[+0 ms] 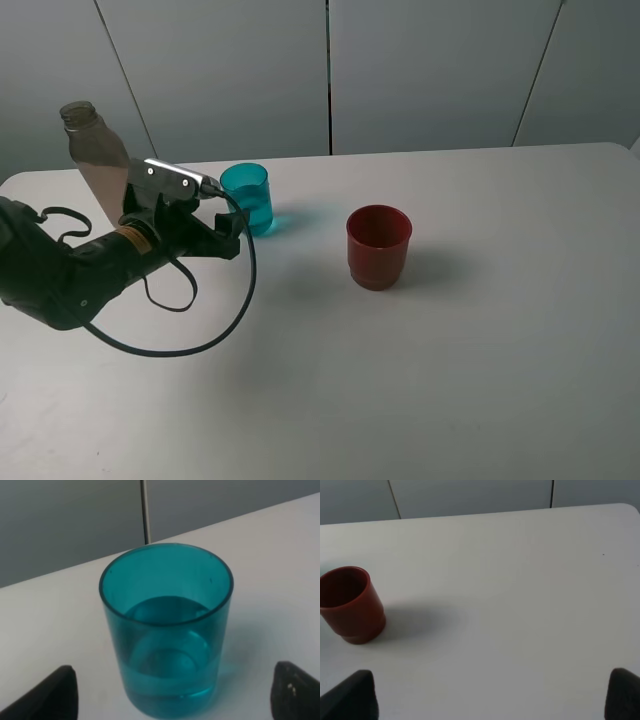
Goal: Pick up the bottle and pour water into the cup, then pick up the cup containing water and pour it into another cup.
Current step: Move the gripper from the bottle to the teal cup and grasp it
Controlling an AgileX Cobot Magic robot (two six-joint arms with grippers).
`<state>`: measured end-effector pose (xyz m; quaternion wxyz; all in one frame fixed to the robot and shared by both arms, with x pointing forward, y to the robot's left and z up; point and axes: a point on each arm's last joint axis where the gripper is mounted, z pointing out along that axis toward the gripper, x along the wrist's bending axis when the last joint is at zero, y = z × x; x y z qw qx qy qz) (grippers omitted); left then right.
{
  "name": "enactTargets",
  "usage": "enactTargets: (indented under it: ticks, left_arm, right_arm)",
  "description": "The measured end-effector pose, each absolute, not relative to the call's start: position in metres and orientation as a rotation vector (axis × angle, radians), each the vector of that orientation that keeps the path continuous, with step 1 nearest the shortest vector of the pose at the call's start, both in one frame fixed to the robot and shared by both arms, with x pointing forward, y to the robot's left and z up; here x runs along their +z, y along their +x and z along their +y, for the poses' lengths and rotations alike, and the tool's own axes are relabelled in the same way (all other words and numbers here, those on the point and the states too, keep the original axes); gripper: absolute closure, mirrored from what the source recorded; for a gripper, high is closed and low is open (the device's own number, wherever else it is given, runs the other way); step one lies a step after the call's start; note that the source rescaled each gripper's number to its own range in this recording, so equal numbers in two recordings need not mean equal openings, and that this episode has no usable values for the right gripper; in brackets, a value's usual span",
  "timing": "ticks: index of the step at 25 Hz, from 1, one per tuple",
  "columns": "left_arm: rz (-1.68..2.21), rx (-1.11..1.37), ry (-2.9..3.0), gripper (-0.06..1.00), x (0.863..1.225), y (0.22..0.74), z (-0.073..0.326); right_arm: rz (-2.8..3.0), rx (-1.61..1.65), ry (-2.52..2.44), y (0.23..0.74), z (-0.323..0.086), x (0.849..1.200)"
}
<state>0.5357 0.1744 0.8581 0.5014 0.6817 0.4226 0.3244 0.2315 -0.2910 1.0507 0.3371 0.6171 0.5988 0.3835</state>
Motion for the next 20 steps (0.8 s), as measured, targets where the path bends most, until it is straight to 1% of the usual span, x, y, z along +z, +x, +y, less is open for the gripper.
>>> enactTargets:
  ticks: [20]
  left_arm:
    - [0.935,0.803,1.676,0.0,0.819,0.568,0.158]
  right_arm:
    - [1.557,1.003,1.614,0.231,-0.291,1.051]
